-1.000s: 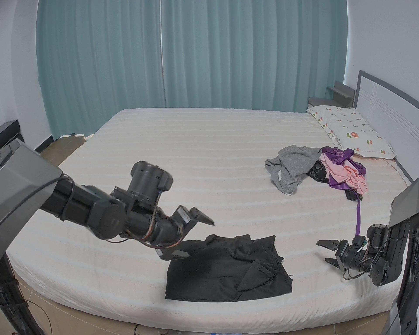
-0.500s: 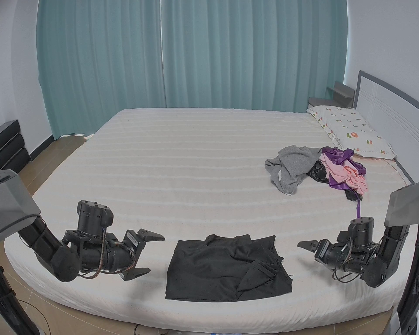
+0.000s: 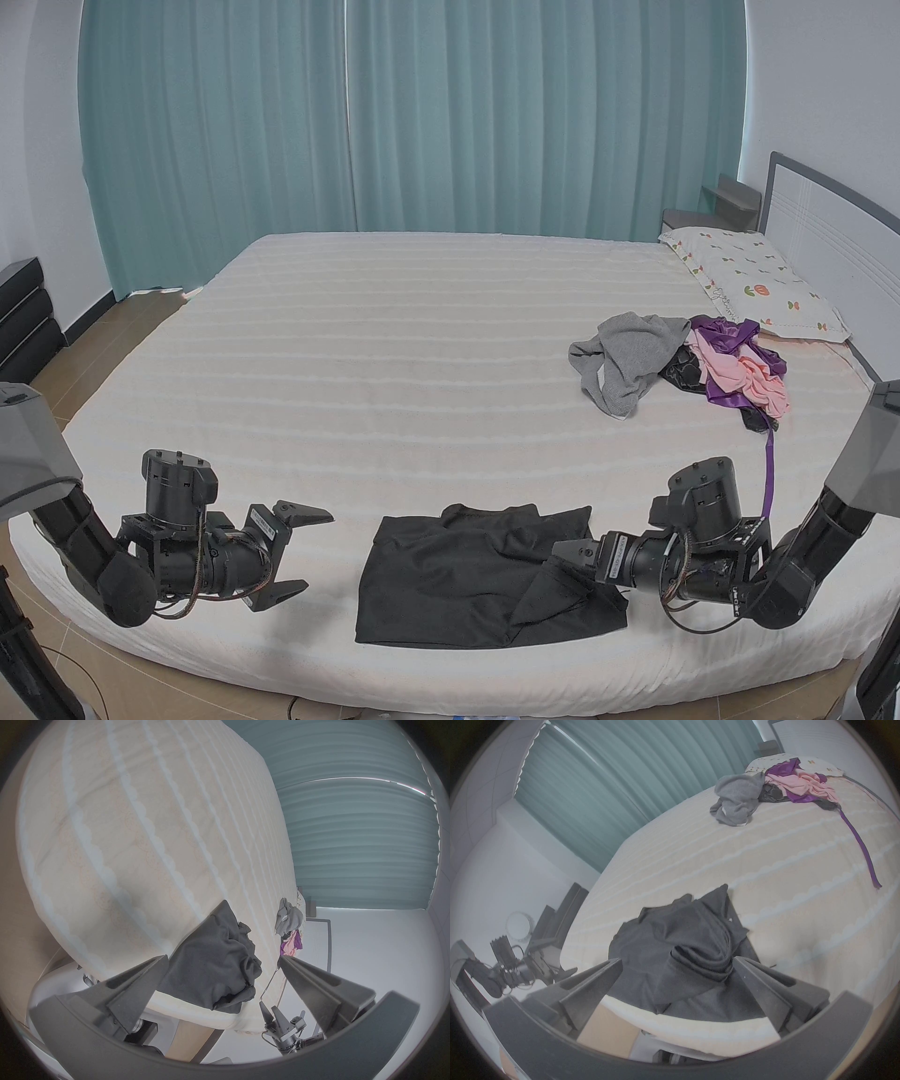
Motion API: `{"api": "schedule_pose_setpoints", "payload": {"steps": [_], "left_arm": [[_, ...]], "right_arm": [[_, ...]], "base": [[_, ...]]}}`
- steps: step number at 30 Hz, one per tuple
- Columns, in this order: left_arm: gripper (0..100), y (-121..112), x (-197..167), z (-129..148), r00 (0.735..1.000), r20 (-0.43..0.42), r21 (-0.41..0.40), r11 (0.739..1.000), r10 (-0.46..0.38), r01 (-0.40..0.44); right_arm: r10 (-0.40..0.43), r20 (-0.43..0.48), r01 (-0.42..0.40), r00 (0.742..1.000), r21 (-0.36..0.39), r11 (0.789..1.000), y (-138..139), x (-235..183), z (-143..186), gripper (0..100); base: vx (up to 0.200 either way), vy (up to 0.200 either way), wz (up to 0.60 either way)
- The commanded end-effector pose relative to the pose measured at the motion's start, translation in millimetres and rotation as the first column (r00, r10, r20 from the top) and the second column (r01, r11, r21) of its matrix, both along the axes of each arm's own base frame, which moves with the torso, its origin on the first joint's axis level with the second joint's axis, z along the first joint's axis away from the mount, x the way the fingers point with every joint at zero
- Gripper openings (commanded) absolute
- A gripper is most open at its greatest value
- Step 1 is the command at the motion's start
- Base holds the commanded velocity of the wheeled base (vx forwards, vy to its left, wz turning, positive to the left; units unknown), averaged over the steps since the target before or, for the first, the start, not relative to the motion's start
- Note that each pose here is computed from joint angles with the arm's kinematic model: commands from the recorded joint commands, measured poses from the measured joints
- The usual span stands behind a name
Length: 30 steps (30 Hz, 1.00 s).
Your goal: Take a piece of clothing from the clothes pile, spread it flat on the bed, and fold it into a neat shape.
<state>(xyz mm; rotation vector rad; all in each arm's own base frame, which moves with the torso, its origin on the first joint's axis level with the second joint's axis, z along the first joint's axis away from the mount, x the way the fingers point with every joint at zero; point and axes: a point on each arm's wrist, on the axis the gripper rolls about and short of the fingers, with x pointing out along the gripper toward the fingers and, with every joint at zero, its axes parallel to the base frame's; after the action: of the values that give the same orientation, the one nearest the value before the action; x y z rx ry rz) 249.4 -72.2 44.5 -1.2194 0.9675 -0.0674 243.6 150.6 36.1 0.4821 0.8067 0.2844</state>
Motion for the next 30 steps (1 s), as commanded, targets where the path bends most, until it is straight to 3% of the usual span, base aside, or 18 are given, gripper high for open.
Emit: {"api": "schedule_pose_setpoints", "payload": {"steps": [1,7,16,19,23,28,30], "left_arm": [[100,-1,0,-4,1.0,-0.013,0.007,1.0,0.0,0.0],[100,-1,0,-4,1.0,-0.014,0.009,1.0,0.003,-0.003],[100,-1,0,-4,1.0,-0.011,0.009,1.0,0.003,-0.003],[100,-1,0,-4,1.0,-0.012,0.009,1.0,0.003,-0.003],[100,-1,0,-4,1.0,-0.012,0.009,1.0,0.003,-0.003],[100,-1,0,-4,1.0,-0.012,0.01,1.0,0.002,-0.002],[100,-1,0,-5,1.0,-0.015,0.013,1.0,0.0,0.0]], "right_arm": [[0.057,-0.025,-0.058,0.998,-0.032,0.998,14,-8,-7,100],[0.082,-0.069,-0.088,0.994,-0.081,0.993,17,-15,-15,100],[-0.01,-0.166,-0.024,0.986,-0.204,0.979,-1,-17,-29,100],[-0.017,-0.176,-0.02,0.984,-0.21,0.978,-4,-20,-28,100],[-0.045,-0.131,0.024,0.99,-0.162,0.987,-15,-18,-10,100],[-0.041,-0.075,0.031,0.996,-0.128,0.991,-4,-2,0,100],[-0.016,-0.06,0.009,0.998,-0.126,0.992,13,10,1,100]], "base": [[0.0,0.0,0.0],[0.0,0.0,0.0],[0.0,0.0,0.0],[0.0,0.0,0.0],[0.0,0.0,0.0],[0.0,0.0,0.0],[0.0,0.0,0.0]]}}
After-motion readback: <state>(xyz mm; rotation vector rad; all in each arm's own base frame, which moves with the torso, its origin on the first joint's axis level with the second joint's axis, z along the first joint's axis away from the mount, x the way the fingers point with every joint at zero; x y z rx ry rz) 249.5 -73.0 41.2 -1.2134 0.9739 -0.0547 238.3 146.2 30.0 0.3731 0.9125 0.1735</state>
